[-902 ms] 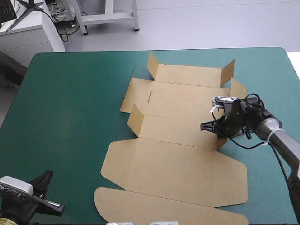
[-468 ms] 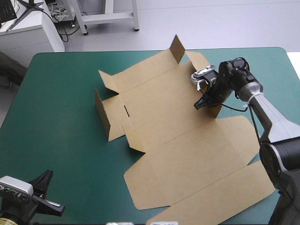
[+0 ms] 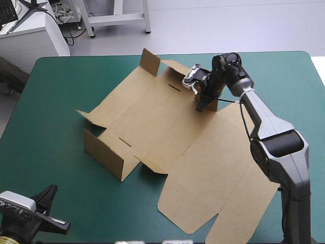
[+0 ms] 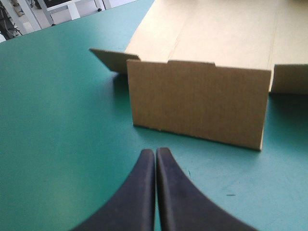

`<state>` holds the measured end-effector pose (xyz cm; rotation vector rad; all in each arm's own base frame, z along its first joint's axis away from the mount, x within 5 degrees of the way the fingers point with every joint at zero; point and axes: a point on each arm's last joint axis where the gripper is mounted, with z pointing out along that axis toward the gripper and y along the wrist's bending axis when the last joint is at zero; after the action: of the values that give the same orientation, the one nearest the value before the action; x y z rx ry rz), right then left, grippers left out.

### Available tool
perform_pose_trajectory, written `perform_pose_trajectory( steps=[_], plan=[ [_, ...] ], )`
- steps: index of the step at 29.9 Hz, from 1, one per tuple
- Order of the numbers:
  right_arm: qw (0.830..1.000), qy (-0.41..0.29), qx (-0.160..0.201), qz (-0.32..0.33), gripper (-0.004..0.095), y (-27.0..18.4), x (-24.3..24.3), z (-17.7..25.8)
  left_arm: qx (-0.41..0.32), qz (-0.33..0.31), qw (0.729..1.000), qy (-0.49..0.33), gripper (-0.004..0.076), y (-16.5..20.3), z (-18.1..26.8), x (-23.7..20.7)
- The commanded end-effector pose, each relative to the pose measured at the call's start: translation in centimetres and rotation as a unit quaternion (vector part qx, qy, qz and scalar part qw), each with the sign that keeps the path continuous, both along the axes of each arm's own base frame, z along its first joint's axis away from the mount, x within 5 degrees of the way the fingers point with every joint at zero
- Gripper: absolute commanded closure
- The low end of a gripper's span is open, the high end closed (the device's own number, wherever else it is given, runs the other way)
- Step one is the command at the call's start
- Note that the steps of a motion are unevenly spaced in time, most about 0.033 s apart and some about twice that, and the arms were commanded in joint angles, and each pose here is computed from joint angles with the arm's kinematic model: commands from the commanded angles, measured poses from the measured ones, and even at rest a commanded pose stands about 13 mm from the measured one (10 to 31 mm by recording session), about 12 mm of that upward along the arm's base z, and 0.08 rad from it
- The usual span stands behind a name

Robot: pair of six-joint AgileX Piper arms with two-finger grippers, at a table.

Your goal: Fold the box

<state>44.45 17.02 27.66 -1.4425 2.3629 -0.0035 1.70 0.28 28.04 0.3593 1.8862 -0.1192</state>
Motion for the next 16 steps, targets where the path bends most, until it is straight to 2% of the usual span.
perform_pose_trajectory(
  steps=[1,5,11,14,16],
  plan=[
    [0.996,-0.047,0.012,0.073,0.0928,2.8,-2.1,4.0,-0.015,-0.004,0.999,-0.037,0.0734,-0.1,1.3,0.2],
    [0.988,-0.054,0.003,0.145,0.0928,6.3,-3.9,4.0,-0.015,-0.004,0.999,-0.037,0.0734,-0.1,1.3,0.2],
    [0.975,-0.062,-0.009,0.213,0.0928,9.6,-6.0,4.0,-0.015,-0.004,0.999,-0.037,0.0734,-0.1,1.3,0.2],
    [0.967,-0.069,-0.025,0.243,0.0928,9.9,-6.1,3.8,-0.015,-0.004,0.999,-0.037,0.0734,-0.1,1.3,0.2],
    [0.965,-0.072,-0.05,0.247,0.0928,9.7,-5.7,3.1,-0.015,-0.004,0.999,-0.037,0.0734,-0.1,1.3,0.2]
  ],
)
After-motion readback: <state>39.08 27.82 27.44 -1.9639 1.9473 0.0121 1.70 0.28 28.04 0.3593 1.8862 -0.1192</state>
